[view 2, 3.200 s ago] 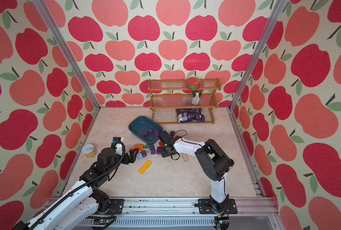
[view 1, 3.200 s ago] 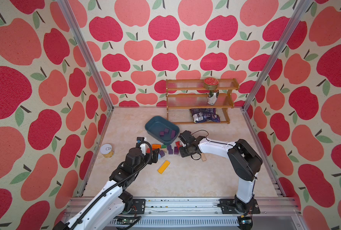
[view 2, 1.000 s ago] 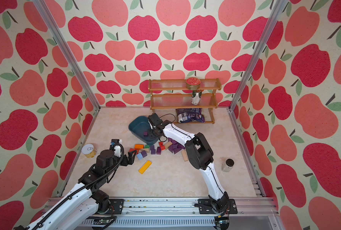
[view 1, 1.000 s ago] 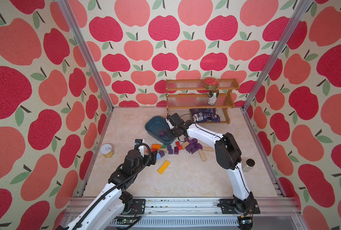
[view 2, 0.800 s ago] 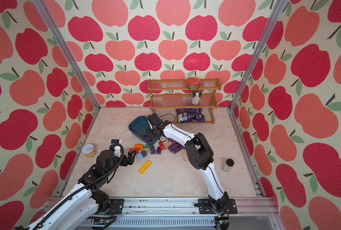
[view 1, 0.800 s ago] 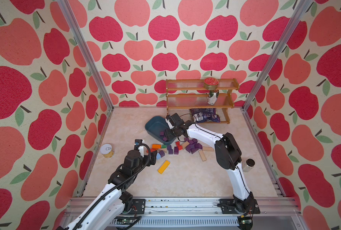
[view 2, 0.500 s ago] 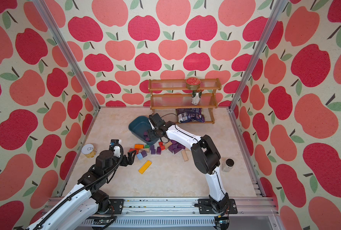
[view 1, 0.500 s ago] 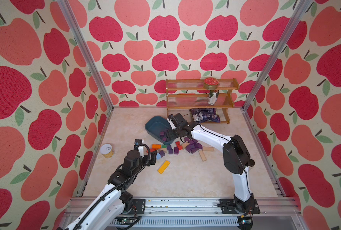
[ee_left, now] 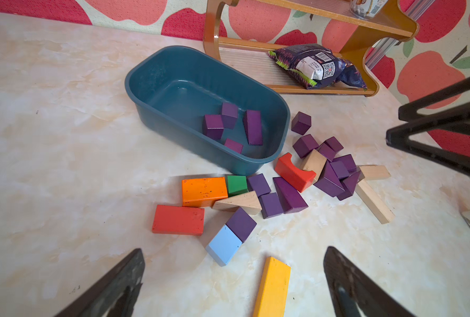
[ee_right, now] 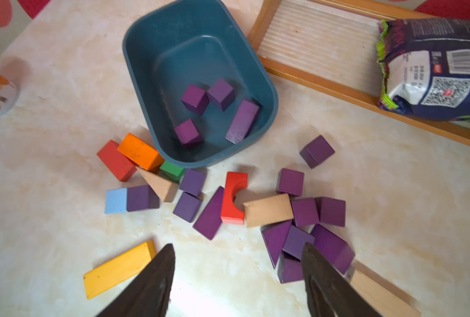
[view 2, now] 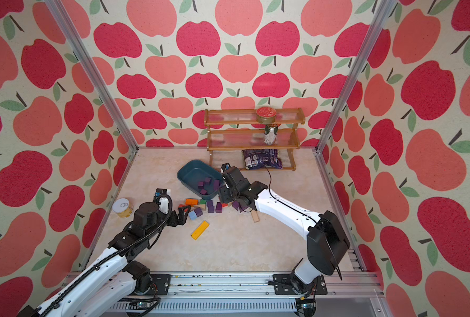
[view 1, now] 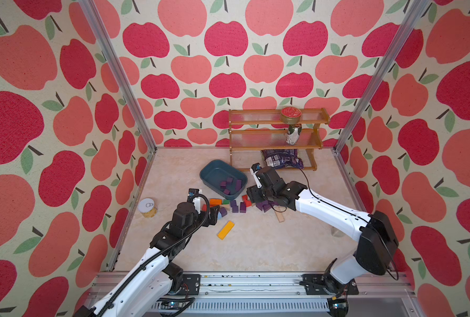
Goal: Pick purple bricks into the storage bin
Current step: Pick up the building block from the center of the board.
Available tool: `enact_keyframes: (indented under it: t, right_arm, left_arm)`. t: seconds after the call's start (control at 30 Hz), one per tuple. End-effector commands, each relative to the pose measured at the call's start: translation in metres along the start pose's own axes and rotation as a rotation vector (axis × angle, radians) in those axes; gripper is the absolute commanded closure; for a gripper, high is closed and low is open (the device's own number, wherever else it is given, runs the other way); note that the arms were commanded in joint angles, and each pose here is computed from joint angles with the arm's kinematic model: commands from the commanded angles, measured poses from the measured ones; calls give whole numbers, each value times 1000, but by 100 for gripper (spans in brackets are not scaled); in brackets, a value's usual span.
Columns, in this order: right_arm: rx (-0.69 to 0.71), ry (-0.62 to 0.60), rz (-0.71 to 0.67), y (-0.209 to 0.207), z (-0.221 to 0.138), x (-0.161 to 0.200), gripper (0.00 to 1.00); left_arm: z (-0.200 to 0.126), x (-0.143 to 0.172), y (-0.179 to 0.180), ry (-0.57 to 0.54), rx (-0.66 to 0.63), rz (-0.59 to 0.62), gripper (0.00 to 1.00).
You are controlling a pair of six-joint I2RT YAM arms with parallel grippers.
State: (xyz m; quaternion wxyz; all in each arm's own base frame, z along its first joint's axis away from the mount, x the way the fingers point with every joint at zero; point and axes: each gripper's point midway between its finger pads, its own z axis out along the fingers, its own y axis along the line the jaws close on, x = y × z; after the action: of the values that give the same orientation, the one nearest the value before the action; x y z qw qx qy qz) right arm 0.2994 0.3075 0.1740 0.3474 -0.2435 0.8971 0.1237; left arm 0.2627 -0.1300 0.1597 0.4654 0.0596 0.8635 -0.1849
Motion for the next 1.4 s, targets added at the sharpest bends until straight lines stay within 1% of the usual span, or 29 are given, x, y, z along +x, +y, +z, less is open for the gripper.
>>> enact_keyframes:
  t: [0.0, 0.27, 0.4, 0.47, 0.57, 0.7, 0.73, 0.93, 1.0, 1.03, 1.13, 1.3, 1.37]
  right_arm:
    - [91, -3, 26, -21, -9, 12, 26]
    - [131, -14, 69, -39, -18, 44, 24]
    - [107, -54, 53, -39, -22, 48, 24]
    - [111, -70, 53, -42, -25, 51, 20]
    - [101, -79, 34, -43, -28, 55, 13]
    - [86, -79, 21, -43, -30, 63, 6]
    - [91, -80, 23, -45, -31, 64, 6]
    - [136, -84, 61, -58, -30, 71, 5]
    - [126, -102, 67, -57, -31, 70, 3]
    - [116, -117, 72, -56, -31, 69, 1]
    - [90, -146, 79, -53, -31, 69, 1]
    - [104, -131, 78, -56, -29, 75, 1]
    - [110, -131, 79, -57, -30, 76, 1]
  left_arm:
    - [4, -4, -10, 60, 30, -9, 1]
    - [24, 14, -4, 270, -43, 14, 1]
    - [38, 26, -11, 337, -6, 4, 1]
    - [45, 31, -16, 359, 15, 13, 1]
    - [53, 35, -19, 382, 13, 46, 1]
    - [61, 36, -25, 395, 31, 102, 0]
    - [63, 37, -27, 399, 35, 118, 1]
    - [76, 46, -30, 436, 28, 192, 16]
    - [79, 47, -29, 444, 8, 211, 16]
    - [82, 49, -27, 449, -5, 218, 16]
    - [86, 48, -23, 459, -47, 229, 16]
    - [93, 48, -23, 462, -48, 245, 19]
    - [97, 51, -22, 472, -53, 255, 27]
